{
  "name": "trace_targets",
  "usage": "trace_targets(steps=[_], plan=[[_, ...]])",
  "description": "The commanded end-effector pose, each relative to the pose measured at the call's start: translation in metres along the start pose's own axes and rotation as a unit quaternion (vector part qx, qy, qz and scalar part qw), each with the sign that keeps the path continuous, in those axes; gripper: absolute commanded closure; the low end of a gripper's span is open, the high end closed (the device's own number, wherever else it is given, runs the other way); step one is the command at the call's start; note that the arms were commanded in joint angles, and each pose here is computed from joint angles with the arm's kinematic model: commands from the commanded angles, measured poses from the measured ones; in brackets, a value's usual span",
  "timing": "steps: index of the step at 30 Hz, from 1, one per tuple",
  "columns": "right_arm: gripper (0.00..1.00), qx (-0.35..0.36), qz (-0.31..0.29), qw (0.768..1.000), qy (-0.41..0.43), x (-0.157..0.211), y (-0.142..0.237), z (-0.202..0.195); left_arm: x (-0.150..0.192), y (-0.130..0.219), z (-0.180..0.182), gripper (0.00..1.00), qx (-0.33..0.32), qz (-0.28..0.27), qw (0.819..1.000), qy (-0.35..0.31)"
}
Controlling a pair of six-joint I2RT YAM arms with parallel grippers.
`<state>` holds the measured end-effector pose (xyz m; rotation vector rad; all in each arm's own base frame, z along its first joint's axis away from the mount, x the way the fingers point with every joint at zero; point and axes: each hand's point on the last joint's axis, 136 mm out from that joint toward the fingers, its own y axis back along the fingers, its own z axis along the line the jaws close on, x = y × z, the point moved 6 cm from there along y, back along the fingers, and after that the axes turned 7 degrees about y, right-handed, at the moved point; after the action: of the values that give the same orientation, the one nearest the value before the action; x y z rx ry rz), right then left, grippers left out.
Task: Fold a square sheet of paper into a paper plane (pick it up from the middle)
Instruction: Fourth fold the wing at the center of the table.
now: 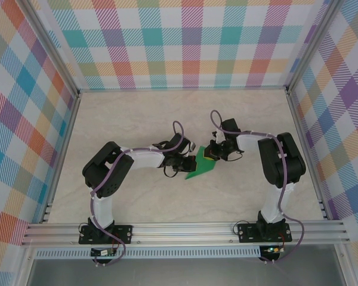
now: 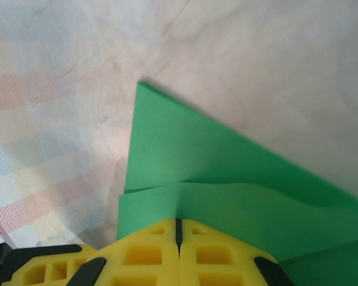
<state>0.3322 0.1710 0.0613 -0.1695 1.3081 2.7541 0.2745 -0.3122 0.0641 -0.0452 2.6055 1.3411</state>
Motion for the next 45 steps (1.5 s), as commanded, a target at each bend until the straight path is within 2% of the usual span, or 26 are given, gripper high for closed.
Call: trace_targets(steps=[1, 11, 14, 19, 21, 24, 28, 34, 40, 45], plan=[[0.99, 0.071, -0.045, 0.996, -0.034, -0.018, 0.011, -0.039, 0.081, -0.018, 0.078, 1.00, -0.167, 0.152, 0.973, 0.047], [0.98, 0.113, -0.101, 0.983, -0.104, -0.047, 0.039, -0.062, 0.083, -0.015, 0.079, 1.00, -0.166, 0.152, 0.973, 0.044], [0.98, 0.114, -0.130, 0.980, -0.100, -0.054, 0.057, -0.054, 0.080, -0.016, 0.076, 1.00, -0.160, 0.147, 0.975, 0.039], [0.96, 0.049, -0.156, 0.984, -0.065, -0.045, 0.084, -0.016, 0.072, -0.015, 0.069, 1.00, -0.151, 0.131, 0.979, 0.027], [0.96, 0.017, -0.146, 0.988, -0.055, -0.033, 0.083, -0.001, 0.068, -0.015, 0.066, 1.00, -0.146, 0.124, 0.981, 0.024], [0.96, -0.033, -0.100, 0.994, -0.041, -0.012, 0.066, 0.023, 0.066, -0.015, 0.063, 1.00, -0.139, 0.116, 0.983, 0.021], [0.97, -0.060, -0.046, 0.996, -0.036, 0.009, 0.038, 0.042, 0.063, -0.014, 0.061, 1.00, -0.135, 0.110, 0.985, 0.019], [0.98, -0.061, -0.004, 0.997, -0.053, 0.023, 0.005, 0.040, 0.060, -0.012, 0.056, 1.00, -0.124, 0.100, 0.987, 0.018], [0.98, -0.045, 0.038, 0.996, -0.070, 0.038, -0.017, 0.020, 0.056, -0.007, 0.050, 1.00, -0.118, 0.090, 0.989, 0.021], [0.99, 0.012, 0.045, 0.996, -0.075, 0.049, -0.020, 0.002, 0.034, 0.004, 0.021, 1.00, -0.053, 0.042, 0.998, 0.015]])
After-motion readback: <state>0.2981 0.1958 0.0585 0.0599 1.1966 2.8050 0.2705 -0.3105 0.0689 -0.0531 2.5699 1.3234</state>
